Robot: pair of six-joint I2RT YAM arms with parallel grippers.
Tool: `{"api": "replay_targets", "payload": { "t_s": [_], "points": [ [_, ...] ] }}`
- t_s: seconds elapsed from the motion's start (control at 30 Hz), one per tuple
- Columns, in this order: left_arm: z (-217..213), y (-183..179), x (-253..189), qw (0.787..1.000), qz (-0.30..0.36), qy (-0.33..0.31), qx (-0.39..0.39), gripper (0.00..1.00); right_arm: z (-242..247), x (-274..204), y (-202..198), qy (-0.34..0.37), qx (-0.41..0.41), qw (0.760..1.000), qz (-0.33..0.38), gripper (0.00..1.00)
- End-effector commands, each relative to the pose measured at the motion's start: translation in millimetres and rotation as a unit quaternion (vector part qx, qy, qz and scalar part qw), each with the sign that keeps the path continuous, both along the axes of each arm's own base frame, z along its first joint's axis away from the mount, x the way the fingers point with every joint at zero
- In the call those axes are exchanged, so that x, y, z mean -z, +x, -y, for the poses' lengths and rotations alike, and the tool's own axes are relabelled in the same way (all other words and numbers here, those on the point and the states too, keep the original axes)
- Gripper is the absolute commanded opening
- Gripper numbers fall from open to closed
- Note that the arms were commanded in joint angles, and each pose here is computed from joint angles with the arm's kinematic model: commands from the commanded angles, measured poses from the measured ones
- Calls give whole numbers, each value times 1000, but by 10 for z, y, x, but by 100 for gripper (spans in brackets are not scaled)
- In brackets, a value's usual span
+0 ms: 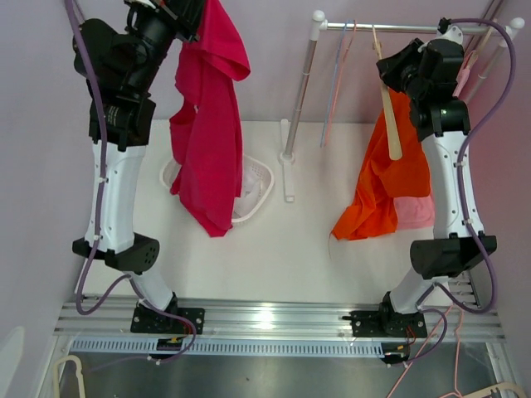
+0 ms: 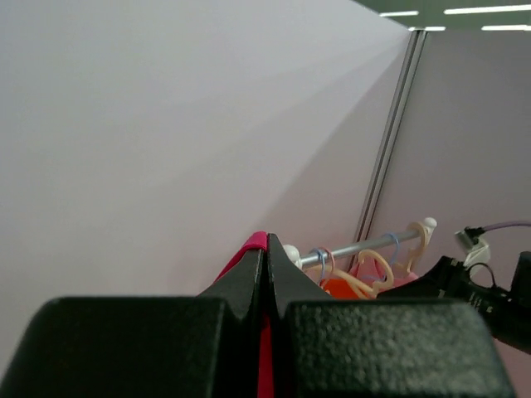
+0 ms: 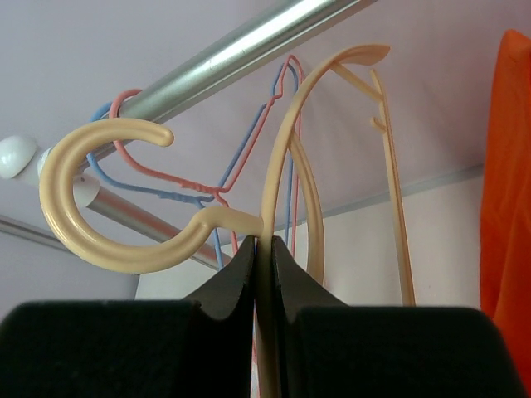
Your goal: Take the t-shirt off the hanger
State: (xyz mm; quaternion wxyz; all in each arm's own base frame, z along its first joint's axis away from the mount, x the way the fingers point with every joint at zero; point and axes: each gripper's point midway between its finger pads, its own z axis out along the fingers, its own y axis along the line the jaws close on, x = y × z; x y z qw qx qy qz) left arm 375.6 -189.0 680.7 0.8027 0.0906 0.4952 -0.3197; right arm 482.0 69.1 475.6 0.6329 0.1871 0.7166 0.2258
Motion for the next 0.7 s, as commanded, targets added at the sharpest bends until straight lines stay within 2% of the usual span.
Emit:
{"api": "replay_targets", "payload": {
  "t_s": [0.0, 0.1, 0.3, 0.33, 0.47, 0.67],
  "points": [
    [-186, -309, -501, 994, 89, -36, 48, 1, -116, -405, 88, 29, -45, 997, 63, 0],
    [-399, -114, -491, 994, 96, -35, 33, 0, -110, -369, 242, 37, -50, 996, 61, 0],
    [-728, 334, -184, 998, 37, -44, 24, 0, -124, -363, 385, 41, -61, 994, 76, 0],
    [-729, 200, -342, 996, 63, -54, 38, 0, -121, -398, 387, 41, -60, 994, 83, 0],
    [-625, 36, -463, 993, 90, -54, 61, 1, -49, -447, 443, 45, -51, 994, 89, 0],
    [-367, -679, -794, 978, 178, -35, 103, 1, 51, -414, 593, 60, -49, 992, 95, 0]
  ]
}}
